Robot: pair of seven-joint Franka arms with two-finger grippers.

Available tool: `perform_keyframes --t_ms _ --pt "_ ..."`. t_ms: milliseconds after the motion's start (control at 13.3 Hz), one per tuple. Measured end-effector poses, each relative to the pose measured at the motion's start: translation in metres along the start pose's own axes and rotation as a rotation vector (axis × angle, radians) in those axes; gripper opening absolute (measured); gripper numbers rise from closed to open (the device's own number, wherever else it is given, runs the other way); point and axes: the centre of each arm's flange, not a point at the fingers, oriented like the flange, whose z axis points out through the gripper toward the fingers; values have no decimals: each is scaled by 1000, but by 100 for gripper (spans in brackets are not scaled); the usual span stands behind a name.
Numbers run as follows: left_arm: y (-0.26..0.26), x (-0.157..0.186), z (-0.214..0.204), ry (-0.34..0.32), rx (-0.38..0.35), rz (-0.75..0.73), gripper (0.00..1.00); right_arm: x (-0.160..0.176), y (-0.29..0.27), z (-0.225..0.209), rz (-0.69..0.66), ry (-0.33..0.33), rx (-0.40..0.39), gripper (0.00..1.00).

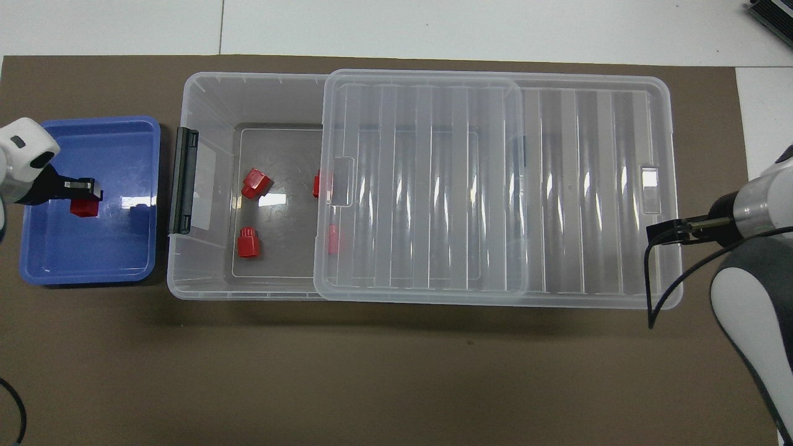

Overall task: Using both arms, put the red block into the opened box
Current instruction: 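Grasp the red block in the blue tray with the left gripper and lift, then carry the red block over the open box with the left gripper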

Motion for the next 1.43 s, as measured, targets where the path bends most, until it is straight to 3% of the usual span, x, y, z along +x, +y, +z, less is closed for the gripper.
perform_keyframes --t_ms 226,452,754,980,1206,1433 --pt "72 -6 -107 -61 -5 -77 35 3 -38 -41 119 42 5 100" --pt "143 -14 -150 -54 -75 -174 35 7 -42 -81 176 61 12 100" --pt "253 -34 -166 -57 -94 -276 35 13 -29 -106 198 45 13 100" --pt "318 -53 -175 -33 -107 -304 35 17 -27 -102 202 19 11 100" --pt "344 -62 -169 -27 -100 -275 35 19 -22 -95 210 -1 9 100" --pt "344 -62 -135 -17 -74 -273 35 19 -22 -92 212 -9 7 100"
